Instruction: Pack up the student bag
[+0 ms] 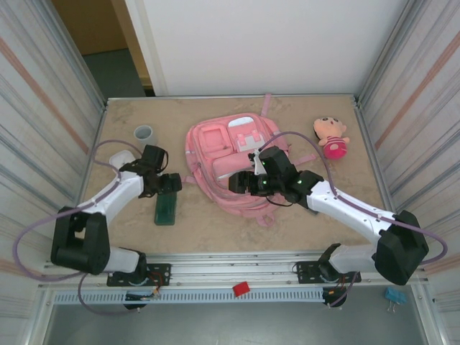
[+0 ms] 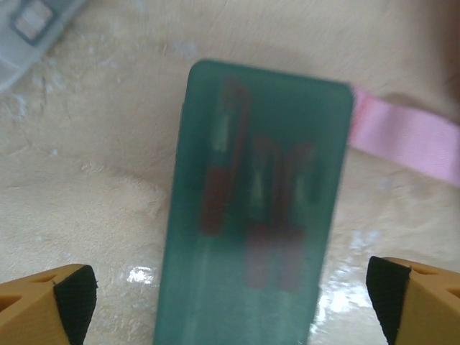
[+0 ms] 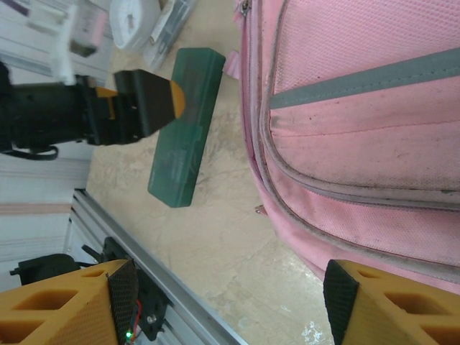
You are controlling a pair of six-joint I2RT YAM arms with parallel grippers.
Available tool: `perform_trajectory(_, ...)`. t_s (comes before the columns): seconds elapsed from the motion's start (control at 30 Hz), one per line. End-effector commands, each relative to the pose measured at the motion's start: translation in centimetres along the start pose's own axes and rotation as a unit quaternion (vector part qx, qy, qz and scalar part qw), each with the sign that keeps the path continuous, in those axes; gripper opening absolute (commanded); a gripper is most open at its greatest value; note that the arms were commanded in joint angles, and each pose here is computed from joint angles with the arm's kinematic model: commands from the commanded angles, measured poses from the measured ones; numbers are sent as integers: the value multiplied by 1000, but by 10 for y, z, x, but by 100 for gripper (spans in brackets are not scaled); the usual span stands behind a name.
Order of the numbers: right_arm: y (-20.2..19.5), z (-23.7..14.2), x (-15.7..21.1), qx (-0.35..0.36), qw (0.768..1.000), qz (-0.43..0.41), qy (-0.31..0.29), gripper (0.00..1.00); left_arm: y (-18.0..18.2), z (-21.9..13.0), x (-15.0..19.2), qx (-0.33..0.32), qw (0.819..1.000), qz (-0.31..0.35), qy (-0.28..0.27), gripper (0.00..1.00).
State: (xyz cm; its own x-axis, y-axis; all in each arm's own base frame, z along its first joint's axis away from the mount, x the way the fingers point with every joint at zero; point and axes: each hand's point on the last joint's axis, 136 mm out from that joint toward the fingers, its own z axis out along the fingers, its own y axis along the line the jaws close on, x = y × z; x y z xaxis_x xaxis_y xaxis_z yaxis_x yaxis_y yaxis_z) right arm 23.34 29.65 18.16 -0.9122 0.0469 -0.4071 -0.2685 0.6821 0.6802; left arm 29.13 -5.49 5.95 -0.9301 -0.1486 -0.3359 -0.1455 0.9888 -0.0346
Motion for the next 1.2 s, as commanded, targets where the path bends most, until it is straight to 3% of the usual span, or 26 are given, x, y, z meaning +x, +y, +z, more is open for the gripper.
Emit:
perform_trajectory(0.0, 11, -11, -6, -10, 1000, -24, -12, 70, 1, 7, -11, -26, 999, 30, 5, 99)
perform_trajectory(0.27, 5, -13, -6, -1, 1000, -20, -18, 71, -9, 37, -18, -36, 998, 41, 29, 90)
perform_trajectory(0.47, 1, -16, -6, 2, 1000, -18, -20, 71, -14, 44, -14, -27, 998, 35, 33, 71)
perform_trajectory(0.6, 2, -24, -12, 2, 999, -24, -46, 70, -20, 22, -20, -5, 1000, 27, 7, 63)
perform_trajectory(0.77, 8, -50, -26, -14, 991, -53, -118, 72, -41, -41, -33, 85, 994, -15, -61, 58)
perform_trajectory(0.87, 8, -59, -30, -29, 987, -56, -149, 73, -60, -82, -38, 160, 979, -55, -113, 57)
perform_trajectory(1.0, 17, -48, -19, -78, 983, -49, -156, 73, -91, -119, -37, 289, 937, -124, -151, 56)
perform_trajectory(1.1, 29, -41, -7, -90, 983, -81, -140, 73, -108, -131, -34, 357, 912, -145, -142, 55)
perform_trajectory(1.17, 36, -34, 2, -82, 983, -113, -121, 72, -116, -134, -30, 378, 904, -153, -127, 55)
